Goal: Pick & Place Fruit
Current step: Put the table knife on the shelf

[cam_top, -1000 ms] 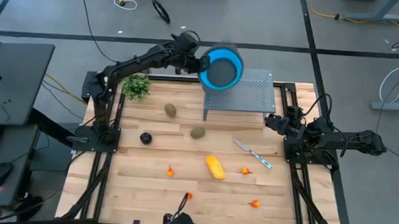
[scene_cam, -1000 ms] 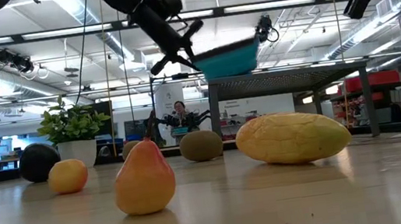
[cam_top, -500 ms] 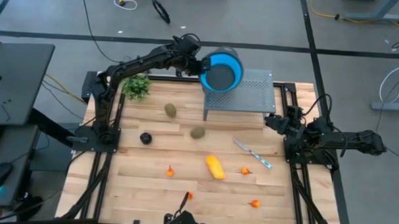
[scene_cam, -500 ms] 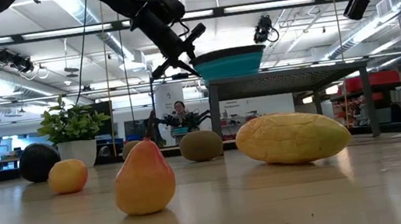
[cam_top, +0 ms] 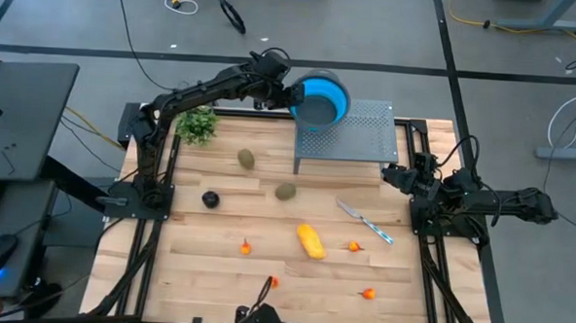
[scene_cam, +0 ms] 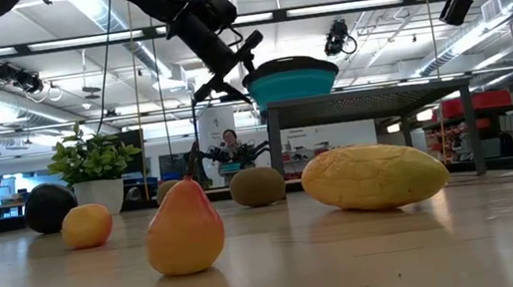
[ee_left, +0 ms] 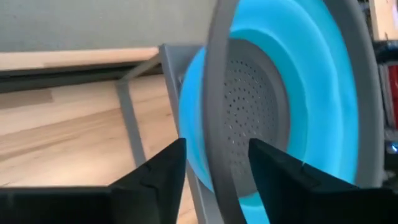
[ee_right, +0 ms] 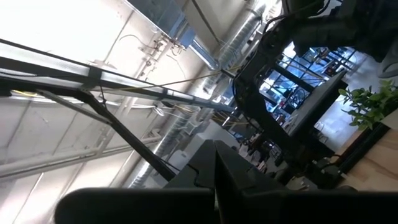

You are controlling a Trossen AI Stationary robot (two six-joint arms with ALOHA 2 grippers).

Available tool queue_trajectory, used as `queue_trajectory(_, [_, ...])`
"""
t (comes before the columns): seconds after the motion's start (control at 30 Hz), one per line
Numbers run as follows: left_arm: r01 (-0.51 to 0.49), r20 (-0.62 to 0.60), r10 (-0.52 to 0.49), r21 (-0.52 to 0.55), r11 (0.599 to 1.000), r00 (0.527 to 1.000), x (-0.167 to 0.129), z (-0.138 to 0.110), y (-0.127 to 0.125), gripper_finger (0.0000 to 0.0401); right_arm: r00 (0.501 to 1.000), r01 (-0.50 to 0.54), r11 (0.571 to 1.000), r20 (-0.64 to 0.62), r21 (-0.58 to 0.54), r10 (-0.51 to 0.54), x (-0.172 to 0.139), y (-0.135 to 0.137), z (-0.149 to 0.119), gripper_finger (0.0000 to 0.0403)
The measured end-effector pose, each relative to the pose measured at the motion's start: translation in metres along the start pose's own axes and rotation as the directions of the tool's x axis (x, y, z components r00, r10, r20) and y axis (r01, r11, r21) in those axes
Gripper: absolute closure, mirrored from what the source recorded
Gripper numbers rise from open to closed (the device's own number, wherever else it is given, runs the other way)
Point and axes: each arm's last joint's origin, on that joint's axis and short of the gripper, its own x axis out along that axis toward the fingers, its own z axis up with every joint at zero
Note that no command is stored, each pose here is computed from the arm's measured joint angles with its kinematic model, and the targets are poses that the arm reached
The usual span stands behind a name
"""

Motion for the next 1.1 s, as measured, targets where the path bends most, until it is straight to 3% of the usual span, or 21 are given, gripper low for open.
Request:
queue_trajectory(0.2, [0.113, -0.118, -0.105, 0.054, 0.992, 0.987, -0.004, 0.003, 0.002, 0.0179, 1.000, -0.017, 1.000, -0.016, 0.015, 0.017, 0.000, 0.001, 0.000, 0.0400])
queue_trajectory(0.4, [0.147, -0.119, -0.131, 0.137, 0.980, 0.984, -0.029, 0.008, 0.001, 0.0164, 1.000, -0.018, 1.000, -0.016, -0.001, 0.017, 0.000, 0.001, 0.000, 0.0400])
queue_trajectory(0.53, [0.102, -0.120, -0.077, 0.212, 0.972, 0.990, -0.062, 0.005, 0.004, 0.0165, 0.999, 0.009, 0.998, -0.040, -0.068, -0.012, 0.005, 0.008, 0.004, 0.0400])
queue_trajectory(0.63, [0.015, -0.109, 0.020, 0.312, 0.950, 0.994, -0.095, -0.006, 0.005, 0.0167, 0.983, 0.117, 0.985, -0.123, -0.131, -0.133, 0.015, 0.017, 0.010, 0.0400])
queue_trajectory(0.7, [-0.065, -0.078, 0.104, 0.390, 0.918, 0.992, -0.116, -0.018, 0.003, 0.0167, 0.944, 0.221, 0.959, -0.207, -0.178, -0.256, 0.021, 0.023, 0.013, 0.0400])
queue_trajectory(0.8, [-0.167, -0.024, 0.208, 0.508, 0.845, 0.978, -0.140, -0.041, -0.004, 0.0167, 0.839, 0.360, 0.897, -0.331, -0.258, -0.432, 0.029, 0.032, 0.019, 0.0400])
queue_trajectory(0.9, [-0.213, 0.024, 0.247, 0.590, 0.779, 0.969, -0.152, -0.065, -0.016, 0.0167, 0.672, 0.451, 0.822, -0.473, -0.348, -0.569, 0.036, 0.038, 0.021, 0.0400])
queue_trajectory(1.0, [-0.240, 0.070, 0.257, 0.648, 0.723, 0.964, -0.150, -0.091, -0.026, 0.0167, 0.407, 0.513, 0.731, -0.622, -0.450, -0.669, 0.038, 0.032, 0.013, 0.0400])
queue_trajectory(1.1, [-0.253, 0.087, 0.267, 0.684, 0.684, 0.960, -0.139, -0.117, -0.030, 0.0167, 0.139, 0.526, 0.639, -0.685, -0.561, -0.716, 0.036, 0.019, -0.001, 0.0400])
